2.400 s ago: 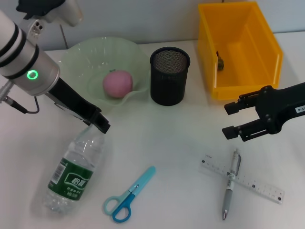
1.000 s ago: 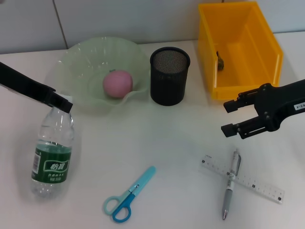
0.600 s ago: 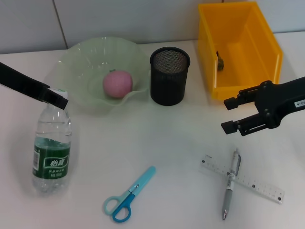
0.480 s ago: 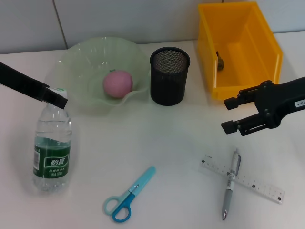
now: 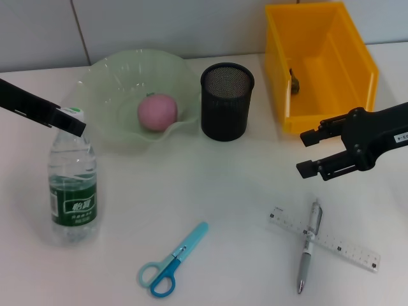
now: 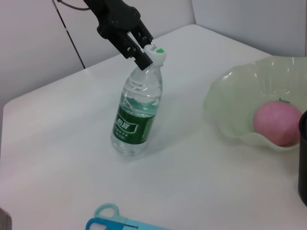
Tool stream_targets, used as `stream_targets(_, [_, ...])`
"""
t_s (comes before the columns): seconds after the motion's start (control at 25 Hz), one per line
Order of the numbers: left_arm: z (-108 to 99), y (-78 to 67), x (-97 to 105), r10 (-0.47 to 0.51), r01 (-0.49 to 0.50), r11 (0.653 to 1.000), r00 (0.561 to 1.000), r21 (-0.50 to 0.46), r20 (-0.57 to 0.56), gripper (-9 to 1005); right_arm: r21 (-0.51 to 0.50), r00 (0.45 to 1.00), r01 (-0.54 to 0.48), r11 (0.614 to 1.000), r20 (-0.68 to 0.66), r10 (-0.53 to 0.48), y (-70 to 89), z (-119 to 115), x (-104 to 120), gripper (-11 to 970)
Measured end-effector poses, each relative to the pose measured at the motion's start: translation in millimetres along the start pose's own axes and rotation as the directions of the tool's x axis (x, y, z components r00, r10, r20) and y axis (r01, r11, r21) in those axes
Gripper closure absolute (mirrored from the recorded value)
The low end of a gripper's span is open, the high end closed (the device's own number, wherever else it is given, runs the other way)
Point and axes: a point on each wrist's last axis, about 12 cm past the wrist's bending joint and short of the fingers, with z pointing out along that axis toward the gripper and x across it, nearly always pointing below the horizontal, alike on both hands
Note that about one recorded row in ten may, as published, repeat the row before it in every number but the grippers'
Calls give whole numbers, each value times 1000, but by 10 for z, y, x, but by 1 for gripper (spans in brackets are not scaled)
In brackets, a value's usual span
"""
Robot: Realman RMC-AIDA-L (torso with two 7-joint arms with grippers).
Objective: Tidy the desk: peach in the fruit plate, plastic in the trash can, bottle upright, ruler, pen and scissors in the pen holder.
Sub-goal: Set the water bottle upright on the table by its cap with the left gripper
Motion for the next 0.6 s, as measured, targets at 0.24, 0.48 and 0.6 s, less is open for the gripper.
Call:
stream_targets(0.24, [-53, -11, -11, 7, -7, 1000, 1000, 1, 19, 563, 0, 1000, -1, 1000, -1, 1, -1, 1, -3, 198])
stream_targets(0.48, [-90, -36, -14, 18, -18, 1000, 999, -7, 29, 563, 0, 1000, -6, 1000, -1, 6, -1, 4, -4, 198])
stream_targets(0.6, [-119, -42, -21, 25, -24, 1000, 999, -18, 39, 564, 0, 1000, -8, 1000, 0, 8, -1, 5, -5, 199])
